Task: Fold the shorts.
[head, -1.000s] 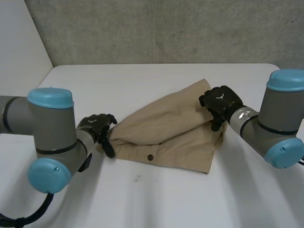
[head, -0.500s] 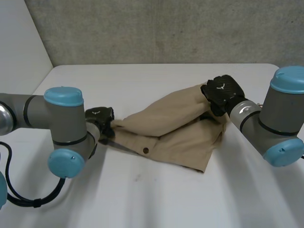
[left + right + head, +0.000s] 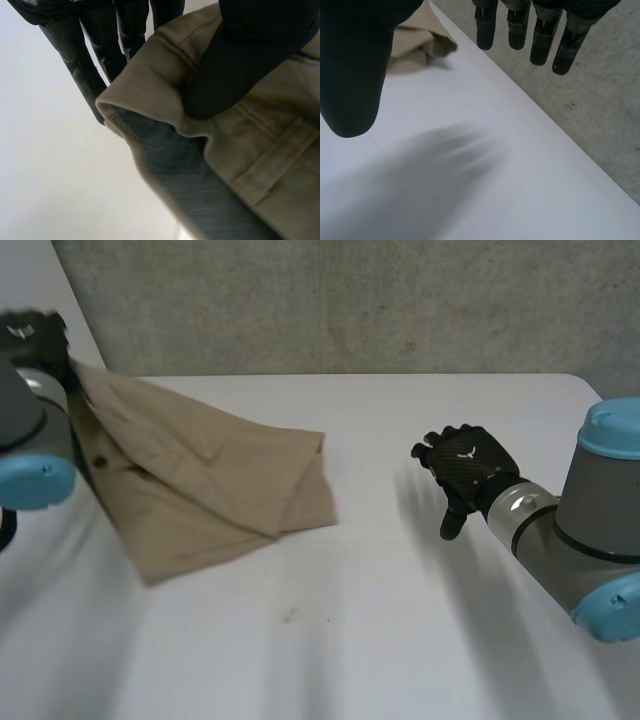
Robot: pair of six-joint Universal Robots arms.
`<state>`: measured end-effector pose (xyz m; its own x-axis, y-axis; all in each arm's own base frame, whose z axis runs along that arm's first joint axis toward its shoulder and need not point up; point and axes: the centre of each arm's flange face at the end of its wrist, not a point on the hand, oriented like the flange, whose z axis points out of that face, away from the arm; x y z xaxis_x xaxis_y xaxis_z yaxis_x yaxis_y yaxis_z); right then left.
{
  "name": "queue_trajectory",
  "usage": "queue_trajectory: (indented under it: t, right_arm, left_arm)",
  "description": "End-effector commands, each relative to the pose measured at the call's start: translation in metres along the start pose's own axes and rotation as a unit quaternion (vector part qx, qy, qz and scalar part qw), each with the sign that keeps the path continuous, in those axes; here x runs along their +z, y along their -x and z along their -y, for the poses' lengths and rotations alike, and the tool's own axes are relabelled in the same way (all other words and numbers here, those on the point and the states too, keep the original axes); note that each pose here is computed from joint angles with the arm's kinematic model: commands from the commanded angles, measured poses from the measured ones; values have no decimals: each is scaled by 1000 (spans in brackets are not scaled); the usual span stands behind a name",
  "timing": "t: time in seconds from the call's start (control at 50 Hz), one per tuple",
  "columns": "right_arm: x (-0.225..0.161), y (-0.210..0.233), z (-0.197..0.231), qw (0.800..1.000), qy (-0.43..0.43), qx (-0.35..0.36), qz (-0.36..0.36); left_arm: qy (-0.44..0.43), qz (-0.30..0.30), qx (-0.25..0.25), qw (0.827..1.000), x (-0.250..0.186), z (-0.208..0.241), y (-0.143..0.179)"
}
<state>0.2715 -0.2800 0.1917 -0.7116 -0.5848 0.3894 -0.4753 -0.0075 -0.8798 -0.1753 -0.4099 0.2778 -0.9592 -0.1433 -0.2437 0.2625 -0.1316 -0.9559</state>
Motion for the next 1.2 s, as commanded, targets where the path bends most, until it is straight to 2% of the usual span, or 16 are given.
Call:
queue_trajectory:
  t: [0.02, 0.18, 0.32, 0.42, 0.44, 0.52, 0.58, 0.66, 0.76, 0.9, 0.96, 0.98, 1.04, 1.06, 1.14, 1.2]
  right_arm:
    - [-3, 4, -7, 1000, 9, 7, 4]
    - [-1, -8, -15, 999, 9, 42, -17]
    - [-1, -56, -13, 995, 3, 52, -85]
    - [1, -85, -9, 991, -5, 54, -126]
    - [1, -90, -8, 990, -7, 54, -133]
    - [2, -103, -5, 987, -11, 53, -149]
    - [2, -107, -4, 987, -14, 50, -151]
    - [3, -108, -2, 988, -15, 46, -149]
    - [1, -104, -1, 991, -7, 42, -129]
    - [-10, -80, 12, 999, -15, 12, -37]
    - [-20, -56, 24, 999, -29, 11, 28]
    - [-22, -46, 28, 998, -33, 11, 49]
    - [-31, -8, 41, 992, -53, -4, 116]
    - [-33, 0, 43, 990, -57, -6, 128]
    - [-34, 37, 49, 981, -75, -19, 176]
    - [-24, 65, 46, 975, -82, -28, 203]
  left_arm:
    - [-115, -58, -40, 991, -9, 63, -32]
    - [-221, -230, -94, 943, -91, 114, -131]
    - [-195, -411, -88, 886, -184, 76, -217]
    - [-159, -510, -68, 843, -240, 41, -239]
    - [-148, -544, -61, 824, -257, 30, -241]
    - [-136, -609, -48, 780, -289, 18, -241]
    - [-129, -624, -44, 769, -296, 15, -239]
    - [-123, -616, -39, 777, -288, 26, -227]
    - [-95, -586, -31, 804, -259, 38, -195]
    - [-86, -569, -28, 817, -264, 54, -155]
    - [-85, -537, -28, 839, -257, 58, -135]
    - [-79, -510, -27, 856, -248, 58, -124]
    - [-63, -461, -23, 885, -235, 55, -112]
    - [-50, -426, -21, 903, -226, 51, -104]
    - [-9, -337, -11, 941, -204, 34, -85]
    - [12, -292, -5, 956, -192, 25, -75]
